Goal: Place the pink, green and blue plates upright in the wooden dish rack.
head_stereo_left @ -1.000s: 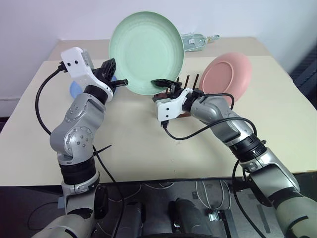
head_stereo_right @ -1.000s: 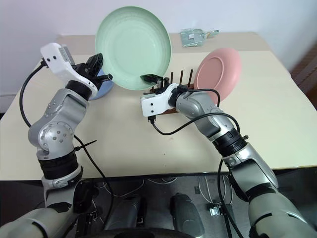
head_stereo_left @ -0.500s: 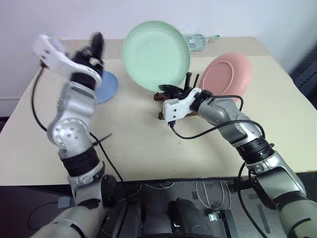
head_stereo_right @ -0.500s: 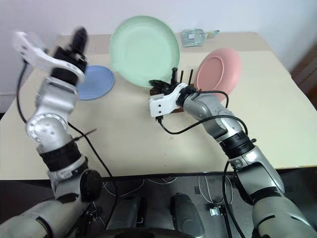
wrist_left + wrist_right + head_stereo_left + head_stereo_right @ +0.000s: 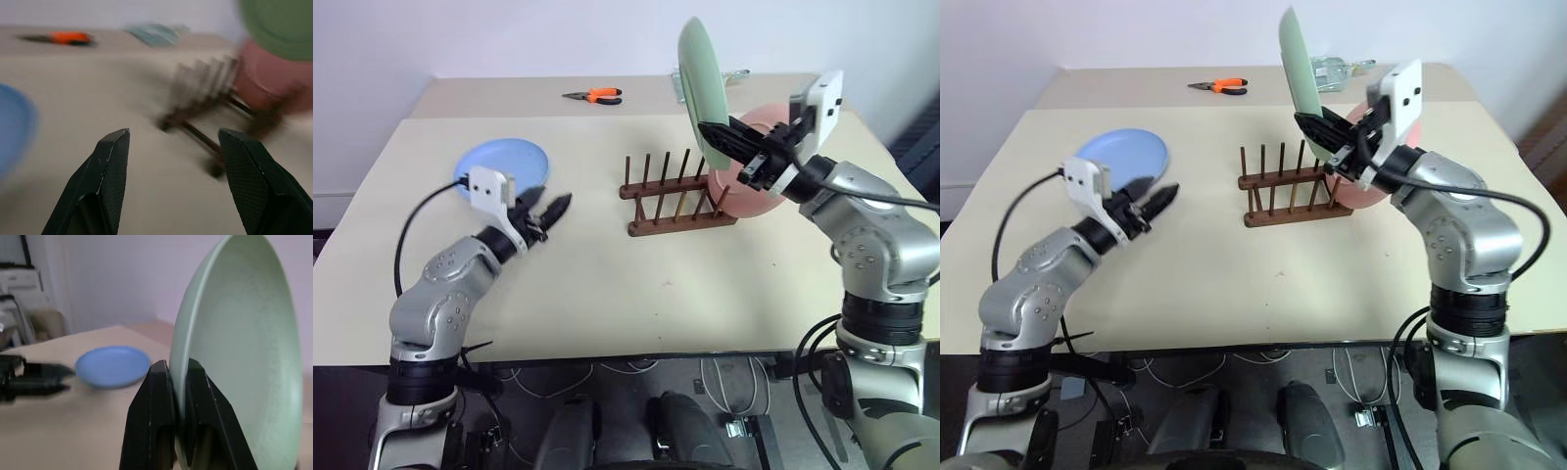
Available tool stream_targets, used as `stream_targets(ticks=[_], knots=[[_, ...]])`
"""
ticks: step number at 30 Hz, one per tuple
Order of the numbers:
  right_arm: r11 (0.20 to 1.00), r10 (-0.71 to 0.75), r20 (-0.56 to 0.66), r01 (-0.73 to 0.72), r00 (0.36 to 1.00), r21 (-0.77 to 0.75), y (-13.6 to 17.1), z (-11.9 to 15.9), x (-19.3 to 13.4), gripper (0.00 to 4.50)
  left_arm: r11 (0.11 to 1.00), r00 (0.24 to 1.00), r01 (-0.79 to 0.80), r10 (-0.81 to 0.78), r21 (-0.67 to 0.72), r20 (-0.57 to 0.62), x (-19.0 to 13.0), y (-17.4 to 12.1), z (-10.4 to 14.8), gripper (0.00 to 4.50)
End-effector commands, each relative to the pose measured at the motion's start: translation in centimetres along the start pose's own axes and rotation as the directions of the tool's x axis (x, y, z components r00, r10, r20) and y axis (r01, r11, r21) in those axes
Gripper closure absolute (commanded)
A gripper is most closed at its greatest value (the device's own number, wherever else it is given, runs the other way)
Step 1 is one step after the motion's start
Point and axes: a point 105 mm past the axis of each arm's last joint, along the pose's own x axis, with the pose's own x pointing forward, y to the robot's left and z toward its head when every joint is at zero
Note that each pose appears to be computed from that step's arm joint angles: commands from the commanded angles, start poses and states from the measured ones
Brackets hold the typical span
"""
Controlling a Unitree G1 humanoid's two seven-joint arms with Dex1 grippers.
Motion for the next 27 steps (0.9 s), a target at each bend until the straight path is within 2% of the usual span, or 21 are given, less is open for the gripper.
stream_targets(ticks=[1, 8, 15, 27], knots=[[0.997, 0.033, 0.055, -0.037, 0.998, 0.07, 0.7, 1.5, -0.1, 4.5, 0.981, 0.982, 0.179, -0.173, 0.071, -0.078, -0.5, -3.0, -0.9, 1.58], [0.987, 0.006, 0.094, -0.02, 0.996, 0.158, -0.1, 2.0, 0.2, 4.5, 0.966, 0.961, 0.243, -0.228, 0.088, -0.156, -0.7, -4.4, -2.9, 1.58], [0.979, 0.022, 0.113, -0.045, 0.993, 0.199, 0.3, 2.3, 0.5, 4.5, 0.969, 0.964, 0.231, -0.216, 0.09, -0.155, -0.6, -4.4, -3.1, 1.58], [0.932, -0.074, 0.012, 0.065, 0.997, 0.358, -1.9, -1.0, 1.7, 4.5, 0.963, 0.963, 0.249, -0.235, 0.1, -0.132, -0.3, -4.8, -2.5, 1.58]])
